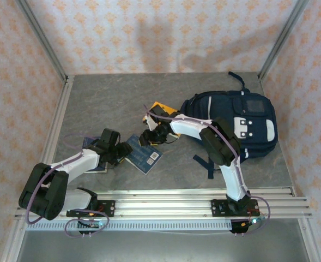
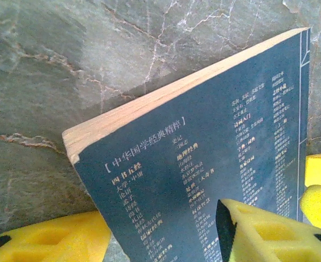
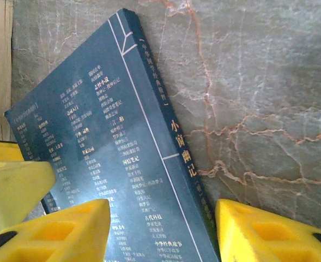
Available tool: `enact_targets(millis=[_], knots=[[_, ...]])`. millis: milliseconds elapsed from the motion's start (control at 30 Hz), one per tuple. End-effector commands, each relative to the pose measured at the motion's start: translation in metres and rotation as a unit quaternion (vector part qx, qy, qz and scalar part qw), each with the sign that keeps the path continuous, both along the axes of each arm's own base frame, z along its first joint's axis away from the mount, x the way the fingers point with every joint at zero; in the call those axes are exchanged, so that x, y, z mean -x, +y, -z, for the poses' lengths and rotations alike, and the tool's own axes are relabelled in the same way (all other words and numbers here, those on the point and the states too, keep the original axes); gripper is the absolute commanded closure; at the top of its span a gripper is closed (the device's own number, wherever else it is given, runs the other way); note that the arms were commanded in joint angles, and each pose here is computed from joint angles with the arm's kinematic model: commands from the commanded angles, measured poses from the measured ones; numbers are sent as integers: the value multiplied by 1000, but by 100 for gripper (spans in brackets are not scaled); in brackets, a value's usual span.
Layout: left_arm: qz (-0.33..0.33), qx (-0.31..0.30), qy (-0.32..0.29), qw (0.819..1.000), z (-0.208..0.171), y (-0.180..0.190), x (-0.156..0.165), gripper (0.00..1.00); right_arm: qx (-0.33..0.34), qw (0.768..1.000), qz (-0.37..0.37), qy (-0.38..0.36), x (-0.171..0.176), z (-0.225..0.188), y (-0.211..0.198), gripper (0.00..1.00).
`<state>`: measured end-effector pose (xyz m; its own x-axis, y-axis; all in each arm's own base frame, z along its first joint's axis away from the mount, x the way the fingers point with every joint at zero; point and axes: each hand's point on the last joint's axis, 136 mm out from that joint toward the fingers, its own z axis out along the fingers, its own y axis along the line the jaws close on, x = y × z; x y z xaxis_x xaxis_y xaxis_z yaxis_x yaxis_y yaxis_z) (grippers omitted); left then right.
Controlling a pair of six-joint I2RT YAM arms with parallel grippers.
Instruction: Pack the student bag
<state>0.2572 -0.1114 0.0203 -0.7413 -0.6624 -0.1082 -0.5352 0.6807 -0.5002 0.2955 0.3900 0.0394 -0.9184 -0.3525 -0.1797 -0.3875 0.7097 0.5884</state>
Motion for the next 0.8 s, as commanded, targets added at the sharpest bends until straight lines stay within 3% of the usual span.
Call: enact_targets(millis=[0, 233, 367, 667, 767], knots=[[16, 21, -21, 999, 2, -11, -10, 44, -46, 995, -38, 81, 41, -11, 13, 47], [20, 18, -27, 999, -4, -10, -7, 45, -106, 986, -24, 125, 44, -36, 26, 48], [23, 16, -30, 999, -8, -8, -4, 45, -154, 978, 33, 137, 23, -51, 21, 50], [36, 15, -41, 998, -14, -9, -2, 45, -336, 918, 91, 191, 3, -92, 35, 55], [38, 17, -41, 998, -13, -10, -2, 45, -363, 902, 90, 215, 6, -91, 40, 57]])
